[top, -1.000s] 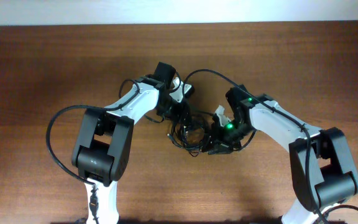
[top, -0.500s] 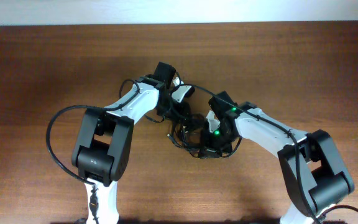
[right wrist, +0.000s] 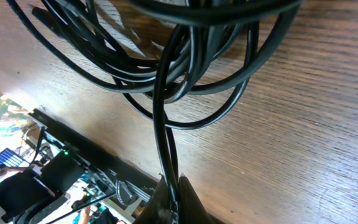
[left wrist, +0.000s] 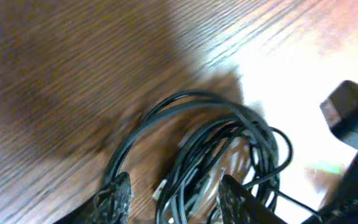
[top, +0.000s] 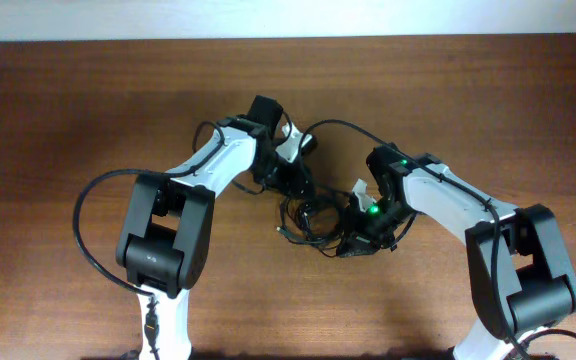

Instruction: Untangle cables

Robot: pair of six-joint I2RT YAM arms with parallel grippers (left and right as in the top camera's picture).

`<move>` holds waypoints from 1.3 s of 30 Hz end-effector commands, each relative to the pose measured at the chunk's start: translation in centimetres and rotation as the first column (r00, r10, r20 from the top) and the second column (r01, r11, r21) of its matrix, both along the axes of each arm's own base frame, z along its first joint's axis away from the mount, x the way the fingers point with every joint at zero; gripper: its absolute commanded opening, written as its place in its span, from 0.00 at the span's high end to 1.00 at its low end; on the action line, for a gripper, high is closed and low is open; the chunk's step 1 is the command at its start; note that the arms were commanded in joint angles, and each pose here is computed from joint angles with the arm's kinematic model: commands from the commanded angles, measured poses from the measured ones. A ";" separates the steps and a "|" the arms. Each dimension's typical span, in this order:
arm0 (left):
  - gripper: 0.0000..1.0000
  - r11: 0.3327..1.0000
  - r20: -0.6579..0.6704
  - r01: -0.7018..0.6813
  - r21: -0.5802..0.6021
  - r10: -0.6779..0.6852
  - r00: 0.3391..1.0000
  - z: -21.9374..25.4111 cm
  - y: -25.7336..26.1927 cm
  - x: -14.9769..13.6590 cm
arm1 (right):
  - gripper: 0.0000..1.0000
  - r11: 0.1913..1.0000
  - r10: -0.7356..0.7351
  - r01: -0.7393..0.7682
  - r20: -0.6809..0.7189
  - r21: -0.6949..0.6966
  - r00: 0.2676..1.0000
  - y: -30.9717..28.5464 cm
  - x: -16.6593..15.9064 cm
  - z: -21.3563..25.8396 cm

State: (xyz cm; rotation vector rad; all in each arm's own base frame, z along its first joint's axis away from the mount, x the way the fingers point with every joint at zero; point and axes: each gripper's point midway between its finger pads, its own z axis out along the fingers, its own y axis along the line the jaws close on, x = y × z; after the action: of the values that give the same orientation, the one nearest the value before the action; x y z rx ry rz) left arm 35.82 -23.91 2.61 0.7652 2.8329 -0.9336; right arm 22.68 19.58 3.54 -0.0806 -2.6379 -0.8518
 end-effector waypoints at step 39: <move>0.83 0.853 0.122 -0.250 0.459 0.218 0.968 -3.0 6.2 1.9 | 0.36 0.974 0.064 -0.029 0.150 -0.225 0.987 -2.5 3.6 1.3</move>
State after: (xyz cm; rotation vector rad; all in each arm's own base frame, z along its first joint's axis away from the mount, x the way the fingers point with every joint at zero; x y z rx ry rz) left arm 38.03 -17.86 0.15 0.4567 3.0063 -0.1628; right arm 26.28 15.56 4.98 -0.0624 -2.8349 -0.5213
